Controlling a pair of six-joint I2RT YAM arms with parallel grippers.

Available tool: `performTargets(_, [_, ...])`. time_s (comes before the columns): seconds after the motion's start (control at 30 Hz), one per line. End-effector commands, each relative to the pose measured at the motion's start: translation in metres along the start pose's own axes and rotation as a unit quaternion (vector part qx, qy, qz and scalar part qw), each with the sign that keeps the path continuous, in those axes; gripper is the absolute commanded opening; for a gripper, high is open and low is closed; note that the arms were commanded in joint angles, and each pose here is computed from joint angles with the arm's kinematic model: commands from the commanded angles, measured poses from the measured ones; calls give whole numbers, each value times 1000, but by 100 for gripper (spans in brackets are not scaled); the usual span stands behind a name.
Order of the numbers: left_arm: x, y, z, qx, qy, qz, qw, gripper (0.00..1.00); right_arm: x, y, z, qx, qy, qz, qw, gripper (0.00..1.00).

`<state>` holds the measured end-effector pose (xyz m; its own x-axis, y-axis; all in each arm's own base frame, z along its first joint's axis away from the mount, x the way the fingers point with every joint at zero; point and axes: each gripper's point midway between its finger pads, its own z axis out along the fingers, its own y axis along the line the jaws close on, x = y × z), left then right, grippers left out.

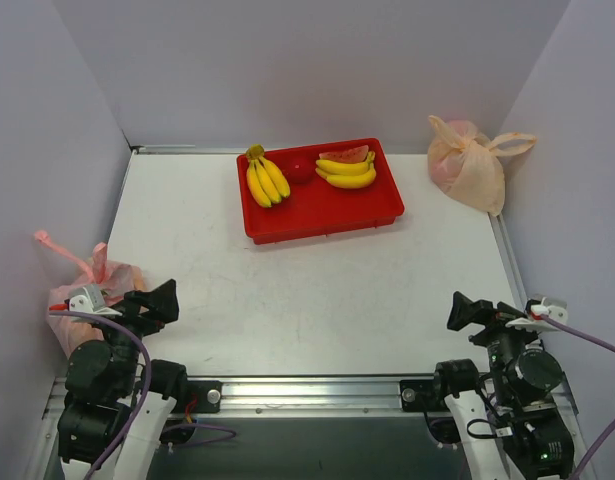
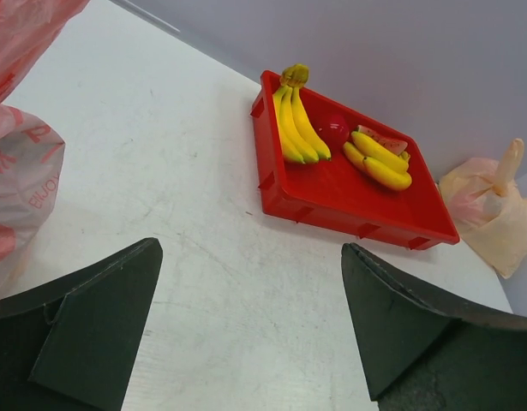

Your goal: Untie the knot of the plastic bag and take out the fruit

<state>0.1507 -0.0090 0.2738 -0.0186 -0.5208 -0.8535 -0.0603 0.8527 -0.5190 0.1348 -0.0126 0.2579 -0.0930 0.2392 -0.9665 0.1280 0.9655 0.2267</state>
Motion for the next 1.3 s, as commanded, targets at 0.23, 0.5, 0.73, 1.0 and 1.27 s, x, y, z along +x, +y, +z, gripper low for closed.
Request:
performTargets(0.23, [14,-12,4,20,36,-45,998,97,-17,-7,-2,32,-10,9,999,100])
performTargets(0.5, [55,-17,31,5,144,-23,989,97,4,-2,31,69,77,50,993,100])
performTargets(0.73, [78,-22,50,12,210,21,977,97,20,0,89,155,170,84,970,100])
performTargets(1.0, [98,-34,68,63,236,67,967,97,9,-12,190,226,182,177,941,100])
performTargets(1.27, [115,-29,76,77,258,112,957,97,-10,-49,302,264,131,241,925,100])
